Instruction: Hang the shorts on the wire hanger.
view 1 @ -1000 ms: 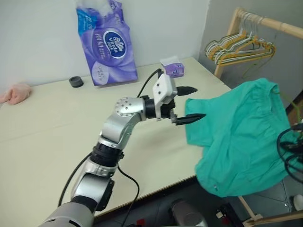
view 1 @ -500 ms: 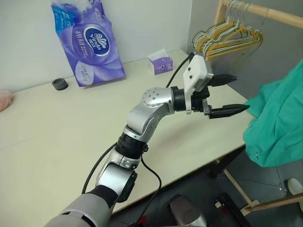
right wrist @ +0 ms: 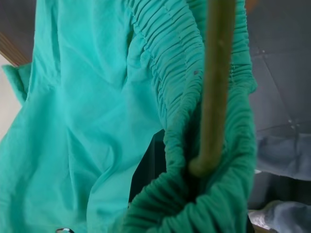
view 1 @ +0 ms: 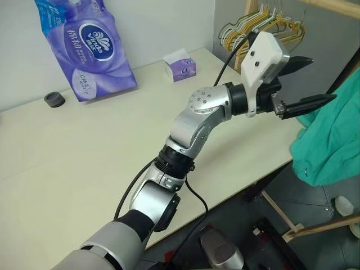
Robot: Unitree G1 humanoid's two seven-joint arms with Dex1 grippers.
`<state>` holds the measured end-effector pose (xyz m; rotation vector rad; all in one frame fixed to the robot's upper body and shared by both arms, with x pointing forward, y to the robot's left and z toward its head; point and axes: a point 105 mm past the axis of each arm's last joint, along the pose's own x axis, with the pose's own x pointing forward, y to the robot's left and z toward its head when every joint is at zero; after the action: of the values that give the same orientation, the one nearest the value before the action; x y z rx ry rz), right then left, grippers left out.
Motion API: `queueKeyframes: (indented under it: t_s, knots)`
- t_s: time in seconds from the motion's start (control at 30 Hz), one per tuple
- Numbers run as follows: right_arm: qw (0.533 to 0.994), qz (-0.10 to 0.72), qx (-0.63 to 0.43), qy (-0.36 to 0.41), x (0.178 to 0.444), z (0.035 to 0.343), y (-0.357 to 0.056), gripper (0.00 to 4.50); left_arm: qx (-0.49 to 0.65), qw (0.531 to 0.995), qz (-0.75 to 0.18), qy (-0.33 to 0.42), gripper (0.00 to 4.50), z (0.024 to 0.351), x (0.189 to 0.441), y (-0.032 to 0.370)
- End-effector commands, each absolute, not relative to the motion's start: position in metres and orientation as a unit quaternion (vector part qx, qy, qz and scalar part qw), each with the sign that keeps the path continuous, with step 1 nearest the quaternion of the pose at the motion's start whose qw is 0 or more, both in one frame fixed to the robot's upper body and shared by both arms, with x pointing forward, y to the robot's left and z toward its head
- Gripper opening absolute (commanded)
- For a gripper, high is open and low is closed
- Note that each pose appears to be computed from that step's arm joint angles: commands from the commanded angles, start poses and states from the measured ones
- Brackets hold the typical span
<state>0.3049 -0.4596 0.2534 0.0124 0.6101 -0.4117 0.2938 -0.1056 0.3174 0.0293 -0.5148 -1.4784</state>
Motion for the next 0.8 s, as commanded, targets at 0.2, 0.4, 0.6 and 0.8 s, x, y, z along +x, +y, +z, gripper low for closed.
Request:
queueKeyframes:
  t_s: [0.2,0.4,0.6,0.8]
  knots:
    - [0.926,-0.184,-0.004,0.328,0.295,0.257,-0.465,0.0,0.004,0.688,-0.682,-0.247,4.48,0.334,0.286,-0.11]
    - [0.931,-0.179,0.012,0.317,0.298,0.257,-0.462,0.0,-0.003,0.679,-0.7,-0.221,4.48,0.335,0.286,-0.116]
    - [0.943,-0.175,0.048,0.279,0.301,0.268,-0.459,0.28,-0.001,0.668,-0.713,-0.212,4.5,0.337,0.283,-0.126]
    - [0.949,-0.173,0.094,0.246,0.301,0.282,-0.454,2.15,0.004,0.662,-0.72,-0.209,4.5,0.334,0.281,-0.13]
